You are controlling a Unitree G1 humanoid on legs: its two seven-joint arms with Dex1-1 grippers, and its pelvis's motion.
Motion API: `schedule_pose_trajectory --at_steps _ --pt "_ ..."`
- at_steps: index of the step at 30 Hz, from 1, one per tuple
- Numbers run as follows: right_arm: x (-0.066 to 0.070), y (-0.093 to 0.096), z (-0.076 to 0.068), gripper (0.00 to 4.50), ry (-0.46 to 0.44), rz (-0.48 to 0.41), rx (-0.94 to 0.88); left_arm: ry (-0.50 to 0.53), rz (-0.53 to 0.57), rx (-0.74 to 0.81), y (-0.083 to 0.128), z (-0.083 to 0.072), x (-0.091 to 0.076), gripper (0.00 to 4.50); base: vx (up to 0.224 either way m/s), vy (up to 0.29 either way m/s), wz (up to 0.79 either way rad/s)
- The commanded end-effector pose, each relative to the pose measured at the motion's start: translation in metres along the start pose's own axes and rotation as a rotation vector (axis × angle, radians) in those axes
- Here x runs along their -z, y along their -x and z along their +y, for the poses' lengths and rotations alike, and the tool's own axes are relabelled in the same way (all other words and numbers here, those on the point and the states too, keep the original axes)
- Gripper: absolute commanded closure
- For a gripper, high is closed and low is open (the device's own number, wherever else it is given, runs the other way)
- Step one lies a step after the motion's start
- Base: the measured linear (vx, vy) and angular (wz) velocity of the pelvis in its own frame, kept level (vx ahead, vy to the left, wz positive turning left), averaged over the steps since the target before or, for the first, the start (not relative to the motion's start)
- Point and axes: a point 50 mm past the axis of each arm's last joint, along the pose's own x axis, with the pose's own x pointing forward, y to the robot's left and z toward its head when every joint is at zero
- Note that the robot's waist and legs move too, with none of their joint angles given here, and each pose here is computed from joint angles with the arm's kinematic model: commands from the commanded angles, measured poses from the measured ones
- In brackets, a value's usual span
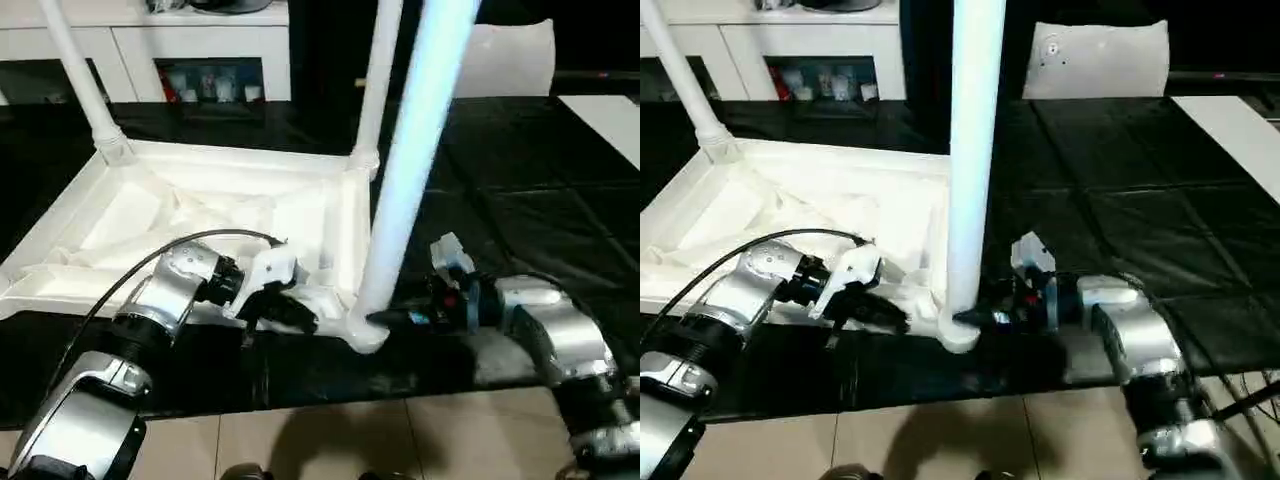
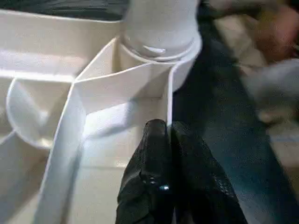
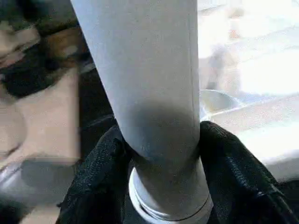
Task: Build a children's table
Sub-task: Rotate leg to tighten
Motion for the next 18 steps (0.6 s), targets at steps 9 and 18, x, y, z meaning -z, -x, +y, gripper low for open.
schedule_pose_trajectory --at_steps 9,18 --pt "-0.001 -0.078 0.000 2.60 -0.245 0.012 0.425 0.185 -0.180 -0.319 -0.056 0.017 -0.048 4.50 -0.014 0.018 -0.03" --pt "-0.012 -0.097 0.007 1.67 -0.230 -0.057 0.487 0.172 -0.180 -0.399 -0.060 0.018 -0.061 4.50 0.043 -0.008 -0.09"
